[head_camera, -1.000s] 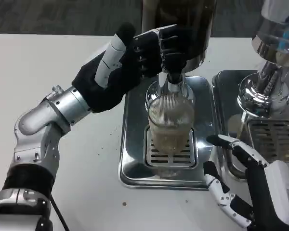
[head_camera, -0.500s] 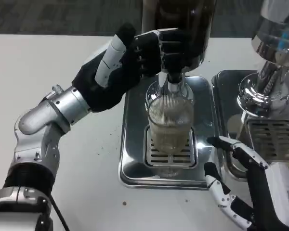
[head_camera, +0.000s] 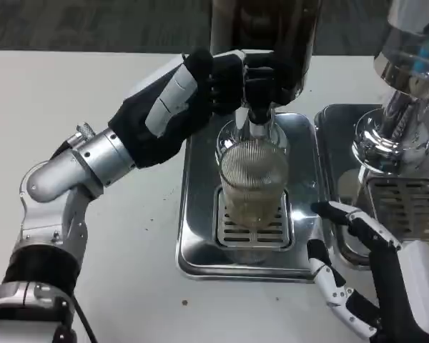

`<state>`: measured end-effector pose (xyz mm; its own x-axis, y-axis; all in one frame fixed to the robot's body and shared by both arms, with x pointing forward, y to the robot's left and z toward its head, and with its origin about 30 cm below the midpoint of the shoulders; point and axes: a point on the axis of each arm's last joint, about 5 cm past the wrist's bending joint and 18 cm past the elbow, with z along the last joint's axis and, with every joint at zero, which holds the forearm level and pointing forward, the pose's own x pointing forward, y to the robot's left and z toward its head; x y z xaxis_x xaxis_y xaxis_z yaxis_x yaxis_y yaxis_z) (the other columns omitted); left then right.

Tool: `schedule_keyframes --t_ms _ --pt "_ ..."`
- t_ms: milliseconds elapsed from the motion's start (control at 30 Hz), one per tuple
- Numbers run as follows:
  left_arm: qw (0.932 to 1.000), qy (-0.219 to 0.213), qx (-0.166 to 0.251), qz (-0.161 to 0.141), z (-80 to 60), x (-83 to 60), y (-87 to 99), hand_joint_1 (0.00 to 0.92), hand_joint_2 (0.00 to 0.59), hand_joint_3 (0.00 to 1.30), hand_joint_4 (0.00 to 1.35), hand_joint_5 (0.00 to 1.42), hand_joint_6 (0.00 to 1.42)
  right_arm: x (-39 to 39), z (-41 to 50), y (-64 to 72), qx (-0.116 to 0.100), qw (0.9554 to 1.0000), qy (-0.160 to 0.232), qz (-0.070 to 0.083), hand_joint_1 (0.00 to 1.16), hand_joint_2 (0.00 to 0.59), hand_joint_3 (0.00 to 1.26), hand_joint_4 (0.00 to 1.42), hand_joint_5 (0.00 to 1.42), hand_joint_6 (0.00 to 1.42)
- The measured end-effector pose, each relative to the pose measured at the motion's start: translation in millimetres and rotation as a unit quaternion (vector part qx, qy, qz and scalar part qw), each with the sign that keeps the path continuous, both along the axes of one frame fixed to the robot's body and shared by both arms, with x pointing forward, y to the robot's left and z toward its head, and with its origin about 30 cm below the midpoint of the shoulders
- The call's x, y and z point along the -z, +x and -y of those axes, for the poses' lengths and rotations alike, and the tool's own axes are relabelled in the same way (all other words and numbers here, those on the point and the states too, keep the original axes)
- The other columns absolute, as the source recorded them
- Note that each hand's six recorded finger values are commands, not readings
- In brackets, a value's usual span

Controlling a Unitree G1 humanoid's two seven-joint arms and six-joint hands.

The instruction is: Grasp the cup under the faucet to collect the drink, then remove the cup.

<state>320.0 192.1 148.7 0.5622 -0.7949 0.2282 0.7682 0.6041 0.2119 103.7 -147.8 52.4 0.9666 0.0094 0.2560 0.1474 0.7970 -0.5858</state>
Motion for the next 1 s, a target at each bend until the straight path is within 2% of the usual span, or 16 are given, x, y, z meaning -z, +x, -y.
schedule_keyframes --t_ms 100,533,1000 --pt "0.9994 0.024 0.0 0.026 1.1 -2.9 -0.9 0.0 0.071 0.3 0.26 0.27 0.13 0.0 0.2 0.0 0.001 1.0 0.001 0.0 0.46 0.427 0.4 0.36 0.34 0.36" --pt "0.9946 0.069 -0.008 0.077 3.6 -4.6 -4.0 0.0 0.072 0.23 0.17 0.18 0.09 -0.1 1.1 0.2 0.003 1.0 0.001 0.0 0.46 0.428 0.4 0.36 0.34 0.36" --pt "0.9842 0.111 -0.021 0.137 3.5 -3.3 -9.0 0.0 0.077 0.21 0.14 0.15 0.07 -0.2 1.6 0.5 0.003 1.0 0.004 0.0 0.46 0.428 0.4 0.36 0.33 0.35"
